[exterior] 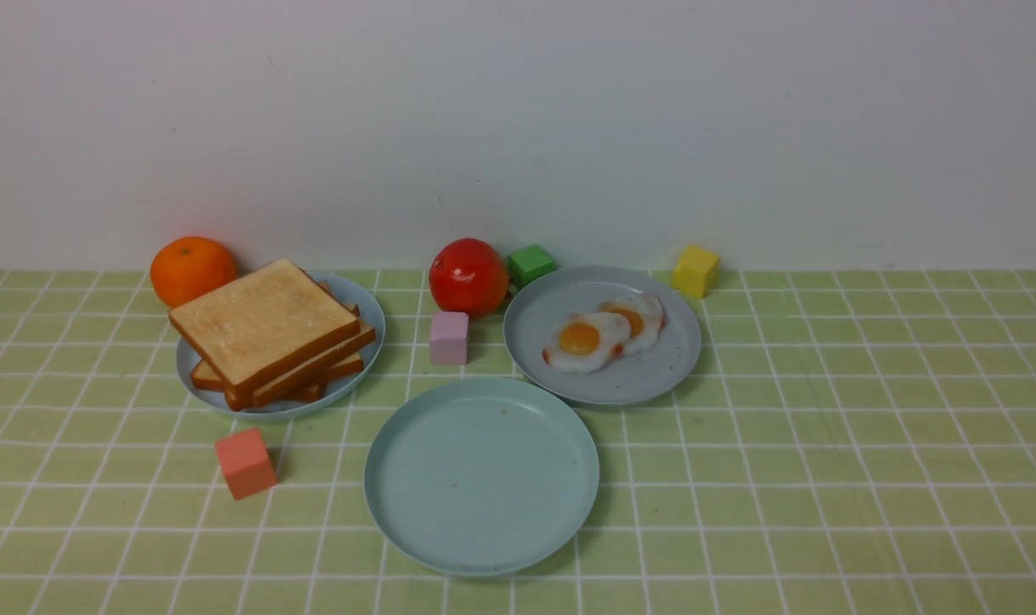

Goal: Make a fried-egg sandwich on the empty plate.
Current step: Use the left arm to grab a slice of bread

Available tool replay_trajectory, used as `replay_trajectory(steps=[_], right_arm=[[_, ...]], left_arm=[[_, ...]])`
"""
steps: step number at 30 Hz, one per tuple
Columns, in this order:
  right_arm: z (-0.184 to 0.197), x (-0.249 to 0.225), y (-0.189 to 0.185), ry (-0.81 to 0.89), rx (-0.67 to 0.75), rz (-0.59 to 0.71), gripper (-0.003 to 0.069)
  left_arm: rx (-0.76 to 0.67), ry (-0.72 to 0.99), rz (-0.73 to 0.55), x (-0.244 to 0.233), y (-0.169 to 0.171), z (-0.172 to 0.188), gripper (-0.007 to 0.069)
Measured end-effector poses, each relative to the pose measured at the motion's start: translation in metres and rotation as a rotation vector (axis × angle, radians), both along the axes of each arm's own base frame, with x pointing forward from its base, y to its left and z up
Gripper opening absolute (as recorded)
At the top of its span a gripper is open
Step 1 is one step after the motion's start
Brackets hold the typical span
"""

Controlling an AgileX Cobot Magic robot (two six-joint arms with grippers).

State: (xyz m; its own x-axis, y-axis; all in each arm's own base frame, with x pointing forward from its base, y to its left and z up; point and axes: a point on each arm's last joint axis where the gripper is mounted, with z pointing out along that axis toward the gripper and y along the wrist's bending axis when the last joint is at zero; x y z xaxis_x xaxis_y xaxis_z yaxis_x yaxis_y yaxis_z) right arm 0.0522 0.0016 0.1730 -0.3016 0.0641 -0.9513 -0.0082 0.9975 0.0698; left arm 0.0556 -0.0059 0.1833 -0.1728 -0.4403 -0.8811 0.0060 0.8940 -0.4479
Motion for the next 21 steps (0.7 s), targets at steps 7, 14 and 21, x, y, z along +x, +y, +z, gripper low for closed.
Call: replay_trajectory(steps=[7, 14, 21], right_arm=[[0.000, 0.000, 0.000, 0.000, 0.000, 0.000, 0.0238], [0.000, 0.000, 0.000, 0.000, 0.000, 0.000, 0.0238], [0.002, 0.001, 0.000, -0.026, 0.008, -0.002, 0.0238]], left_arm=[[-0.552, -0.135, 0.049, 0.001, 0.001, 0.016, 0.0238], [-0.448, -0.180, -0.001, -0.005, -0.002, 0.048, 0.0151], [-0.069, 0.039, -0.177, 0.003, -0.015, 0.109, -0.0013]])
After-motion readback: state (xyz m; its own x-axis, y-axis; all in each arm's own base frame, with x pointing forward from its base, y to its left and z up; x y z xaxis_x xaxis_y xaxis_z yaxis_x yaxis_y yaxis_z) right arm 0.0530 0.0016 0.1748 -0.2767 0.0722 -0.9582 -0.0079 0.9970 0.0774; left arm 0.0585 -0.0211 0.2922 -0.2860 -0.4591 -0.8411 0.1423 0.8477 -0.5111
